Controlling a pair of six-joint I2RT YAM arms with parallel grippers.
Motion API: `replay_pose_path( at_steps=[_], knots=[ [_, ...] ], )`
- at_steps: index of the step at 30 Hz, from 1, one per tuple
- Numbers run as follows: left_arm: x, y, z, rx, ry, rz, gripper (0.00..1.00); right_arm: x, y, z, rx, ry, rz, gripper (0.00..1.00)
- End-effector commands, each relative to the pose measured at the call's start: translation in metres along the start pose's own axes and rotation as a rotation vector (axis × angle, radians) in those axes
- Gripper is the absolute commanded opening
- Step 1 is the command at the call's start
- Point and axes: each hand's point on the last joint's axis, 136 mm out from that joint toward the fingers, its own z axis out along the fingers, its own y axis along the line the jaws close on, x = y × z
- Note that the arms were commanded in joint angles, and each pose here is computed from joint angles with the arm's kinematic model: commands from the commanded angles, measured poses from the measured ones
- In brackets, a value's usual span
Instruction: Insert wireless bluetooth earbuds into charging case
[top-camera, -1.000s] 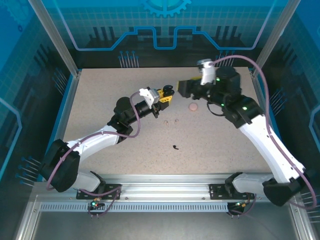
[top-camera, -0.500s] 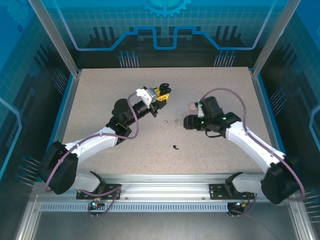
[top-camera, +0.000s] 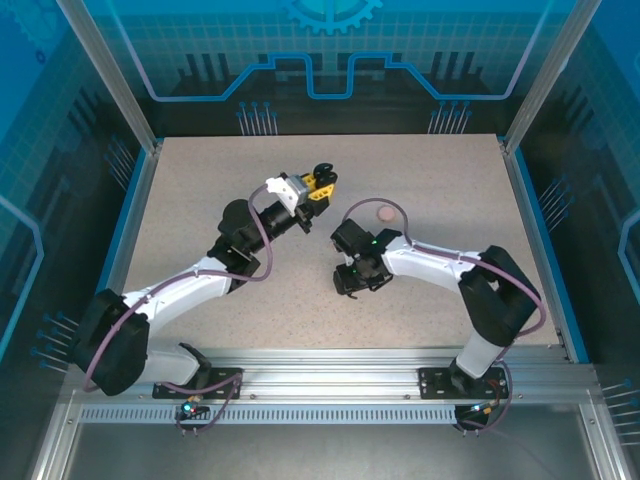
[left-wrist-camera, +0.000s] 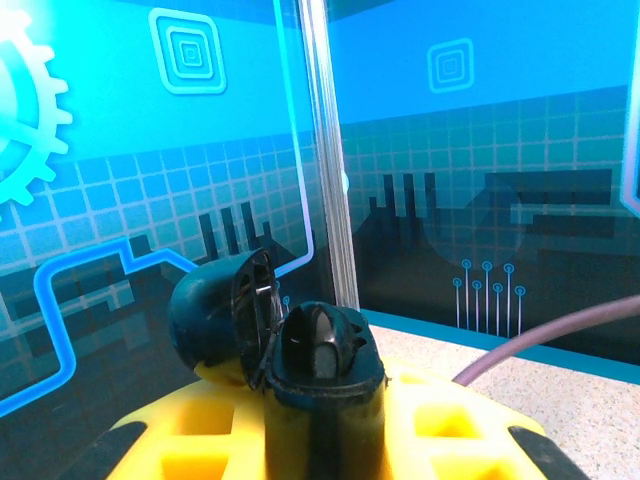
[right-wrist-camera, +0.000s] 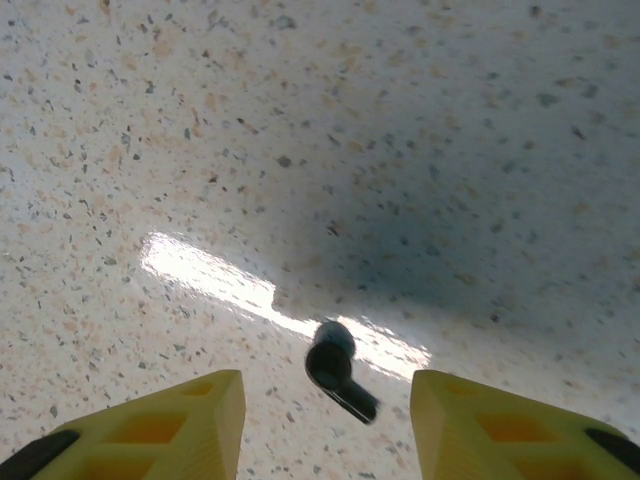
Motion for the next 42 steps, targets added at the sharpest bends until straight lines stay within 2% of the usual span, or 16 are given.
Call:
replay_pose_path(
  at_steps=[1,16,24,31,39,42],
  knots=[
    [-0.014,-0.001,-0.007,-0.012,-0.041,0.015,0.0,0.002,0.004,0.005,0.044,0.039,-0.055,0.45],
    [-0.012,0.0,-0.01,-0.019,-0.036,0.024,0.0,0.016,-0.004,0.023,0.099,0.092,-0.063,0.43],
    [-0.012,0.0,-0.011,-0.02,-0.034,0.02,0.0,0.016,-0.003,0.034,0.1,0.106,-0.058,0.36],
    [-0.012,0.0,-0.012,-0.019,-0.034,0.027,0.0,0.02,-0.005,0.037,0.105,0.117,-0.054,0.35],
    [-0.012,0.0,-0.012,-0.021,-0.034,0.026,0.0,0.028,-0.007,0.038,0.098,0.131,-0.046,0.28],
    [-0.012,0.0,-0.012,-0.019,-0.033,0.026,0.0,0.031,-0.006,0.038,0.092,0.132,-0.044,0.23]
  ],
)
